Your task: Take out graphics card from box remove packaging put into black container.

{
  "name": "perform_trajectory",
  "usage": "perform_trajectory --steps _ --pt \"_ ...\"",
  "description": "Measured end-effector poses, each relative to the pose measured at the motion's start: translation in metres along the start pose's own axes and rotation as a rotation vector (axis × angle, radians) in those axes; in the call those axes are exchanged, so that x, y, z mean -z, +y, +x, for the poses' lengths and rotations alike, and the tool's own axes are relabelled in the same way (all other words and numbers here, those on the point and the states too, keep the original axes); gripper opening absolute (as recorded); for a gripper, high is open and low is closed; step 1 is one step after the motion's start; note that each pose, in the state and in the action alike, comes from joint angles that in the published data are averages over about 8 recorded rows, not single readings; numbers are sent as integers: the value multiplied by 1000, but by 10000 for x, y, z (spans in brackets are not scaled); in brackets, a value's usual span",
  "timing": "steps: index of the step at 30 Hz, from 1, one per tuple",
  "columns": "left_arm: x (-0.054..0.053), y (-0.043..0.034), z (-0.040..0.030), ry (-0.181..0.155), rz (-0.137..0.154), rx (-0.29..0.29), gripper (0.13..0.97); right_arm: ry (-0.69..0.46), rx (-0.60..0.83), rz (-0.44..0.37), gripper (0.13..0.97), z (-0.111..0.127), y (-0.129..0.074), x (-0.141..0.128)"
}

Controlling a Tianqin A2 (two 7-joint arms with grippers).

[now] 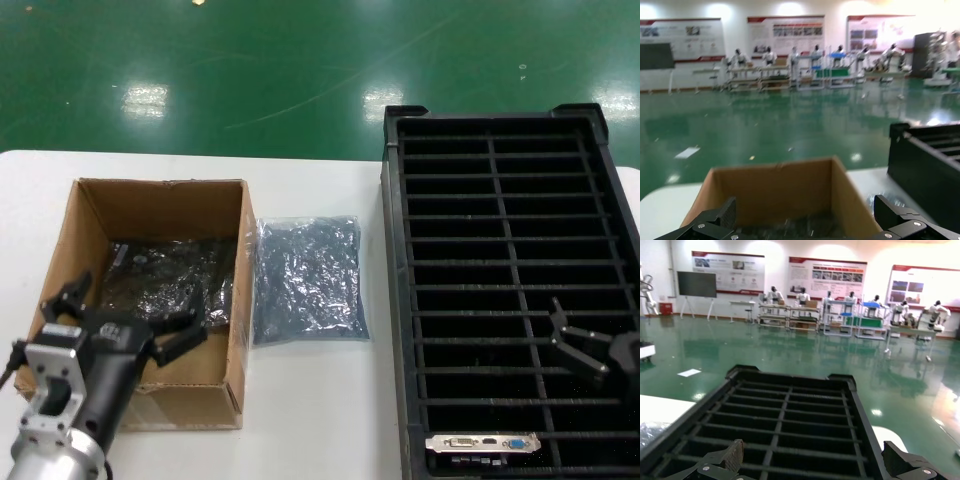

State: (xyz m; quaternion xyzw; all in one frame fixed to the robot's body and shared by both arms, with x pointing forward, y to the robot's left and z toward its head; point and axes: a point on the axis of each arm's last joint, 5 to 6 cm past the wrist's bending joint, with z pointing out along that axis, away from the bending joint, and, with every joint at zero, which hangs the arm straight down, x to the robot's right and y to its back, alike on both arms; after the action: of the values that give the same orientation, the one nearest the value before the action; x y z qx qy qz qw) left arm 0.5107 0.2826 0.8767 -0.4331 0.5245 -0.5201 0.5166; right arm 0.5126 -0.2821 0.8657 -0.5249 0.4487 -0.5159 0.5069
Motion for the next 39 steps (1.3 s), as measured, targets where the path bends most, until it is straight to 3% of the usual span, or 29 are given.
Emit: perform_trajectory --steps 6,39 --pt "47 102 24 -28 -29 9 966 15 -8 -14 966 -15 49 25" --pt "49 108 25 -30 -30 10 966 16 -8 -15 966 -16 53 27"
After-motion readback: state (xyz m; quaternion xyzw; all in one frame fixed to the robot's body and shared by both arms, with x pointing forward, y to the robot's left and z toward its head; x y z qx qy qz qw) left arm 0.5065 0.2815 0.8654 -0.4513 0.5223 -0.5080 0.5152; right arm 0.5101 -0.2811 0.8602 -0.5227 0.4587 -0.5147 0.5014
